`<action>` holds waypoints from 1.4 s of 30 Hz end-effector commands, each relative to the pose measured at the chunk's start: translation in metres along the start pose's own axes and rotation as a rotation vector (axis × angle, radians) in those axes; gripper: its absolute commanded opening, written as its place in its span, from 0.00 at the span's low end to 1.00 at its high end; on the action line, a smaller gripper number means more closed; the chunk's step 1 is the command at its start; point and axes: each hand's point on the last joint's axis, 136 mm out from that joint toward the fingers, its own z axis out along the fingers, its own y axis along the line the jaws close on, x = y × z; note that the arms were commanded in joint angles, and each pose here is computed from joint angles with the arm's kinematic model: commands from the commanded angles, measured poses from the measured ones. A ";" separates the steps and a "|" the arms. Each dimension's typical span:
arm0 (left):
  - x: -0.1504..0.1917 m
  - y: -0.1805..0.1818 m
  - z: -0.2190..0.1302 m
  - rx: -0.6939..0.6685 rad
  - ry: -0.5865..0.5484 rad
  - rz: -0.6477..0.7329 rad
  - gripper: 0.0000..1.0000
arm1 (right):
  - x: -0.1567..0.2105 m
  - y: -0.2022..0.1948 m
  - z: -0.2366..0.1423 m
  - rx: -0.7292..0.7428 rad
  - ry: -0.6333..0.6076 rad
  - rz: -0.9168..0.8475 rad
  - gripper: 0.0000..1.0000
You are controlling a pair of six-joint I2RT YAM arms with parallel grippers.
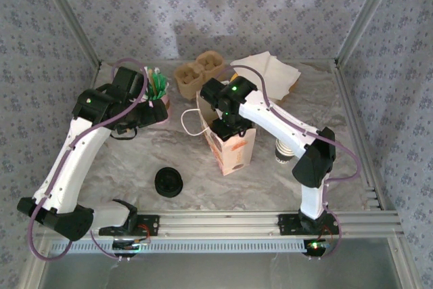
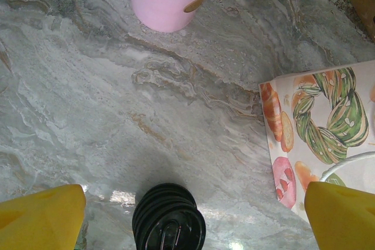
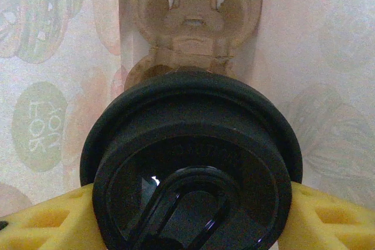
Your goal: Pack the takeout coffee
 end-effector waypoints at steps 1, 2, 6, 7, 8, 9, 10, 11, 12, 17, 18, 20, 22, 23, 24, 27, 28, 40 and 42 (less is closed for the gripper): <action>-0.003 0.005 -0.012 0.003 -0.029 -0.003 0.96 | 0.006 -0.001 -0.008 -0.008 -0.004 -0.011 0.64; -0.003 0.005 -0.011 0.003 -0.028 -0.003 0.96 | 0.006 -0.001 -0.008 -0.009 -0.005 -0.010 0.65; -0.003 0.005 -0.012 0.004 -0.028 -0.002 0.96 | 0.005 0.000 -0.008 -0.009 -0.006 -0.010 0.65; -0.003 0.004 -0.011 0.004 -0.028 -0.002 0.96 | 0.006 0.000 -0.008 -0.009 -0.005 -0.011 0.64; -0.003 0.005 -0.011 0.003 -0.026 -0.003 0.96 | 0.006 0.000 -0.007 -0.009 -0.004 -0.009 0.64; -0.003 0.005 -0.011 0.004 -0.027 -0.003 0.96 | 0.006 0.000 -0.007 -0.008 -0.005 -0.009 0.64; -0.002 0.005 -0.011 0.004 -0.025 -0.005 0.96 | 0.006 0.000 -0.007 -0.008 -0.004 -0.010 0.64; -0.002 0.004 -0.011 0.005 -0.025 -0.005 0.96 | 0.006 0.000 -0.007 -0.008 -0.005 -0.011 0.65; -0.002 0.004 -0.011 0.005 -0.025 -0.005 0.96 | 0.006 0.001 -0.007 -0.009 -0.004 -0.011 0.64; -0.003 0.004 -0.011 0.006 -0.027 -0.006 0.96 | 0.006 0.000 -0.007 -0.008 -0.005 -0.010 0.64; -0.003 0.004 -0.011 0.006 -0.028 -0.008 0.96 | 0.007 0.000 -0.007 -0.009 -0.005 -0.010 0.64; -0.002 0.004 -0.011 0.006 -0.025 -0.008 0.96 | 0.007 0.000 -0.007 -0.008 -0.004 -0.010 0.65; -0.002 0.004 -0.012 0.007 -0.028 -0.009 0.96 | 0.007 0.000 -0.007 -0.010 -0.005 -0.008 0.64; -0.002 0.005 -0.012 0.007 -0.027 -0.010 0.96 | 0.006 0.000 -0.007 -0.010 -0.007 -0.007 0.64; -0.002 0.005 -0.012 0.006 -0.026 -0.009 0.96 | 0.006 0.001 -0.007 -0.011 -0.009 -0.009 0.64; -0.002 0.005 -0.013 0.005 -0.029 -0.010 0.96 | 0.006 0.001 -0.007 -0.011 -0.009 -0.007 0.64; -0.002 0.005 -0.013 0.006 -0.029 -0.010 0.96 | 0.007 0.001 -0.006 -0.011 -0.006 -0.007 0.64; -0.001 0.006 -0.012 0.001 -0.026 -0.009 0.96 | 0.007 0.003 0.004 -0.020 0.003 -0.006 0.64; -0.001 0.006 -0.012 -0.001 -0.025 -0.009 0.96 | 0.007 0.004 0.007 -0.022 0.005 -0.008 0.64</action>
